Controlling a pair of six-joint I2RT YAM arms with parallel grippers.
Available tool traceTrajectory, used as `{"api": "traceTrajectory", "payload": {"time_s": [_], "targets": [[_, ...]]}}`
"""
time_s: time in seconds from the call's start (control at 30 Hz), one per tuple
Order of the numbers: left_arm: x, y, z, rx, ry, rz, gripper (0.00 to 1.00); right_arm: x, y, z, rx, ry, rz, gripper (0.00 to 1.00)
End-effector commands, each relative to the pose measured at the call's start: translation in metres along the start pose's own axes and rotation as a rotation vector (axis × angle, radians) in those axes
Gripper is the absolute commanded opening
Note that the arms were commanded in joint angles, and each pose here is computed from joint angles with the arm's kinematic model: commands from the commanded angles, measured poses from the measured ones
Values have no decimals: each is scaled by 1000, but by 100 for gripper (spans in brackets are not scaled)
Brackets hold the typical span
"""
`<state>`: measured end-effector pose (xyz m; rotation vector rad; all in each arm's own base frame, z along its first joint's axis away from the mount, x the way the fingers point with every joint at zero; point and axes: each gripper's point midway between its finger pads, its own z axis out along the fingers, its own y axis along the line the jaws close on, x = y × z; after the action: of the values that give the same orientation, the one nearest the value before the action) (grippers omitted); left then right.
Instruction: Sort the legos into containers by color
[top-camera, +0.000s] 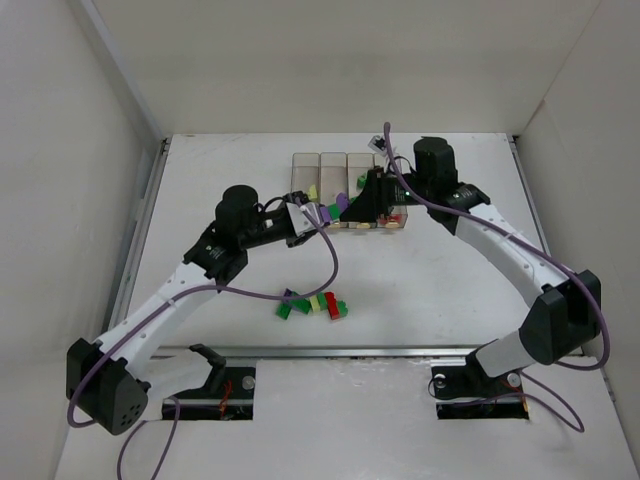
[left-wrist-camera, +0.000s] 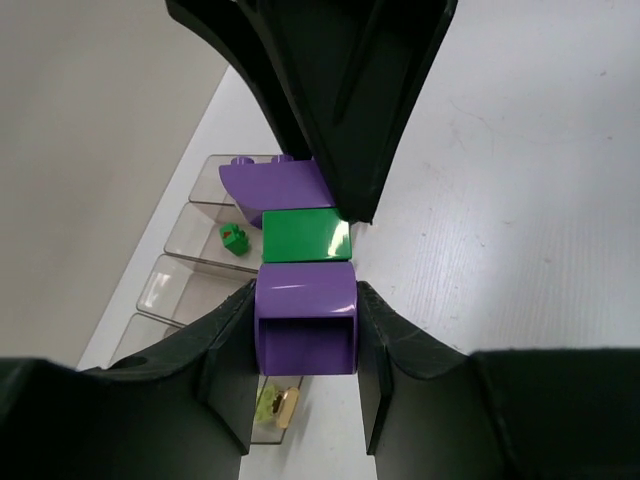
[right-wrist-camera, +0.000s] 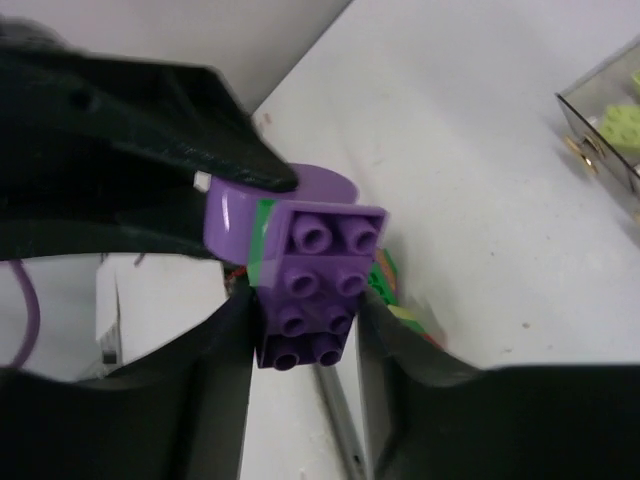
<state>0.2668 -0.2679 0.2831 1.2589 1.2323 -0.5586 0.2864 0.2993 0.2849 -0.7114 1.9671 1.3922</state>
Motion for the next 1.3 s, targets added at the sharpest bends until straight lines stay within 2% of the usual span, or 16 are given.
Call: {"api": "traceTrajectory", "payload": {"time_s": [0.0,0.1,0.13,0.2,0.37,0.5,0.8,1.03,1.17,1.2,1.27], "targets": [[-32,2,-5,-6,-106,48,0,-27,19,-3,-55,-58,-99,37],[-19,-1,-5,-6,-62,20,0,-30,21,-5,-47,-68,-106,20],[-9,-5,-5,-1,-34,10,0,-30,19,-5,-38,-72,-106,9],[3,-7,-6,-8,7,-12,0,-27,21,-7,-30,-75,-96,0],[51,-9,-15,-62,156,-91,0,-33,-9,-22,85,-128,-35,0],[88,0,-26,-125,277,-213,0,-43,-31,-34,182,-184,4,0],[111,9,-31,-209,344,-297,0,-49,-68,-11,216,-158,94,0],[118,32,-26,-310,322,-328,0,-58,-82,-11,281,-192,116,0],[101,48,4,-252,237,-330,0,-68,-89,-27,377,-266,132,0],[89,62,11,-269,199,-317,0,-66,-103,-33,440,-283,150,0],[97,63,30,-247,202,-328,0,-71,-109,-43,488,-315,161,0]]}}
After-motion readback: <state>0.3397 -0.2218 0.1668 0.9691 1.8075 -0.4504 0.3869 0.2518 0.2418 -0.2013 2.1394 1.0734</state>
